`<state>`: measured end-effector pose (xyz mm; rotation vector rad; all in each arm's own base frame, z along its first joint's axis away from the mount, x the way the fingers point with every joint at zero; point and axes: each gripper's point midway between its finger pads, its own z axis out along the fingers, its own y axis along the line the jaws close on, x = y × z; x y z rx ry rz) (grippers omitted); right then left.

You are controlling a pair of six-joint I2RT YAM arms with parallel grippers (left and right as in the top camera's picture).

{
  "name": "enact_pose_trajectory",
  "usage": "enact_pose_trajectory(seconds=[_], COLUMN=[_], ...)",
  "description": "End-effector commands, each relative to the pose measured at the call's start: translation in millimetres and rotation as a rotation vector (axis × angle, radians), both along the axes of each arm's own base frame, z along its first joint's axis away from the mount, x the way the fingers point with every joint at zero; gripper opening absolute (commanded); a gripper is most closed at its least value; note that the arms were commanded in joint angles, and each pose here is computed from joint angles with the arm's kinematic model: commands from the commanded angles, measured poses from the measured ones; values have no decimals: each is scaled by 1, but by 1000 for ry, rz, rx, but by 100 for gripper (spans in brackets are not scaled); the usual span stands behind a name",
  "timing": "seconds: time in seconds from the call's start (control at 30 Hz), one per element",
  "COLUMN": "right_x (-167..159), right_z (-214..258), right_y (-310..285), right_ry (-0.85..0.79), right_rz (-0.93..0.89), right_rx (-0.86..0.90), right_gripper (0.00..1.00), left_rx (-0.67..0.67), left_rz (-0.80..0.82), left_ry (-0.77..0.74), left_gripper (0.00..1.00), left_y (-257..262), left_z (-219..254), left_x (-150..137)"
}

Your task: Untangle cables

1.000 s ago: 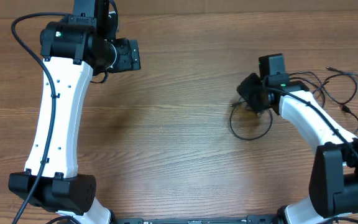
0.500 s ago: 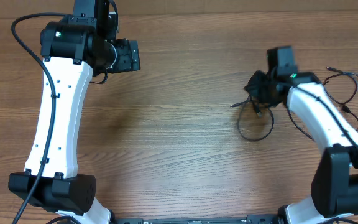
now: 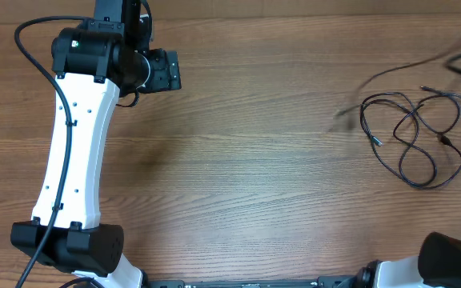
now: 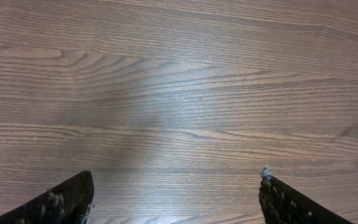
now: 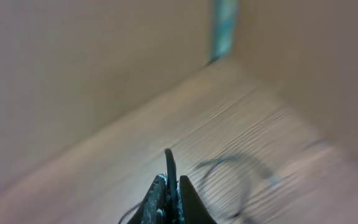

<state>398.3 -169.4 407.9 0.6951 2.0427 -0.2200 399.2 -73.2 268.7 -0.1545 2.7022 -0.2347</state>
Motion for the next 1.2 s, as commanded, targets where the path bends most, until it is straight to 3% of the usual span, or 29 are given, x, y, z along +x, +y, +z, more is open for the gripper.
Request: enact_pose_trajectory(seconds=[0.0, 0.2, 0.43, 0.6, 0.63, 0.67, 0.7, 0.77, 0.8, 0.87, 1.03, 1.17], right_x=[-23, -21, 5, 16, 16, 16, 16, 15, 15, 13, 14, 22], right_z=[28, 1, -69, -107, -110, -112, -112, -112, -113, -114, -114, -102], right_y=[-34, -37, 10, 31, 33, 34, 35, 35, 35, 36, 60, 105], right_ry=[-41, 31, 204, 325, 336, 342, 345, 347, 347, 358, 338, 278], right_rz=[-85, -58, 148, 201, 208, 209, 210, 210, 210, 210, 304, 531], right_rx=[-81, -13, 220, 273, 272, 274, 277, 279, 279, 284, 386, 480], right_gripper=[4, 4, 4, 4, 8, 29, 41, 56, 70, 83, 93, 94], left_rx=[4, 4, 4, 1, 1, 1, 2, 2, 2, 2, -2, -8], left_rz=[-15, -15, -15, -16, -16, -16, -16, -16, -16, -16, -16, -17], left_ry=[-31, -31, -30, -30, -30, -29, -29, -30, -30, -31, -58, -107], left_gripper=[85, 84, 84, 84, 84, 84, 85, 86, 88, 90, 94, 97], left_y=[0, 0, 0, -1, -1, -1, -1, -1, -1, -1, -2, -3], left_z=[10, 10, 10, 10, 10, 10, 10, 10, 10, 10, 13, 19], left_x=[-2, -2, -3, -3, -3, -3, -3, -3, -3, -2, 4, 14])
